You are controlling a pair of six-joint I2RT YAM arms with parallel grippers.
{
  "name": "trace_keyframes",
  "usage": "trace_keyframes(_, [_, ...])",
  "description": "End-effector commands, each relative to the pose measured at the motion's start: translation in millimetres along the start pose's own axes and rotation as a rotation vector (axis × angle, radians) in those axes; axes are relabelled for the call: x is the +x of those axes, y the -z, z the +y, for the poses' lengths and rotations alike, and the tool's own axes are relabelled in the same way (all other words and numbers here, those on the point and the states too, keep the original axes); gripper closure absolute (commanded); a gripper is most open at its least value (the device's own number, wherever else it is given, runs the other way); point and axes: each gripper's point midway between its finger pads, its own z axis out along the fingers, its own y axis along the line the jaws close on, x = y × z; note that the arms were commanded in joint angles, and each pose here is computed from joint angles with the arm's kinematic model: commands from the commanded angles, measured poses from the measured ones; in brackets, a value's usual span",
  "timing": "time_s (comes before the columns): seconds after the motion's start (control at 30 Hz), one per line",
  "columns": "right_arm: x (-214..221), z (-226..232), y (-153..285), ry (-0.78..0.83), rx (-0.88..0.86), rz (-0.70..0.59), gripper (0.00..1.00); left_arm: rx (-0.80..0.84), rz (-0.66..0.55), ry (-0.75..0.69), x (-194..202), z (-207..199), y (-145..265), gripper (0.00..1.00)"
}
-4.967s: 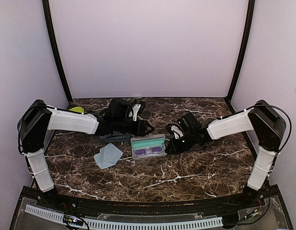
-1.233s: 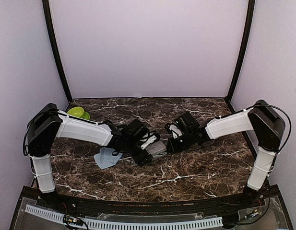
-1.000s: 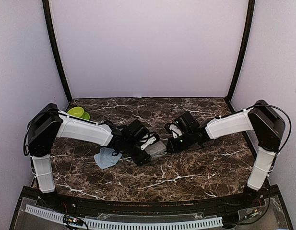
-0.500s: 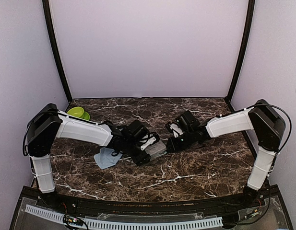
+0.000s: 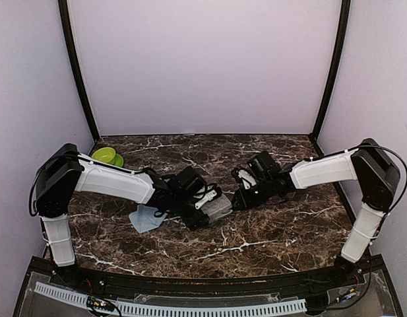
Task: Organize the sunglasses
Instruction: Close the case with sunglasses at the center of the board.
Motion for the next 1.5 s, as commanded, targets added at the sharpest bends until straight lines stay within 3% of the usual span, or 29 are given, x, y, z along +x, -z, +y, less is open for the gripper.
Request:
trace_keyframes(0.0, [14.0, 7.9, 6.3, 0.03, -0.071, 0.039, 0.67, -0.015, 0.056, 0.044, 20.8, 3.1, -3.8, 0.36])
trace_keyframes(0.33, [22.2, 11.3, 2.5, -0.034, -0.227, 0.039, 0.64, 0.007, 0.046, 0.054, 20.5, -1.1, -7.4, 0.37])
trace_keyframes(0.97, [29.2, -1.2, 0.4, -0.072, -0.234, 0.052, 0.63, 0.024, 0.042, 0.074, 25.9, -4.9, -13.5, 0.41])
trace_keyframes(1.07, [30.0, -3.1, -0.9, -0.075, -0.225, 0.056, 0.63, 0.03, 0.046, 0.078, 26.1, -5.8, -13.0, 0.37])
trace_keyframes(1.3, [29.9, -3.7, -2.5, -0.077, -0.223, 0.058, 0.63, 0.046, 0.032, 0.087, 21.5, -8.1, -9.2, 0.16])
trace_keyframes(1.47, [30.8, -4.4, -2.6, -0.077, -0.218, 0.061, 0.63, 0.063, 0.005, 0.094, 14.4, -10.5, -4.5, 0.09])
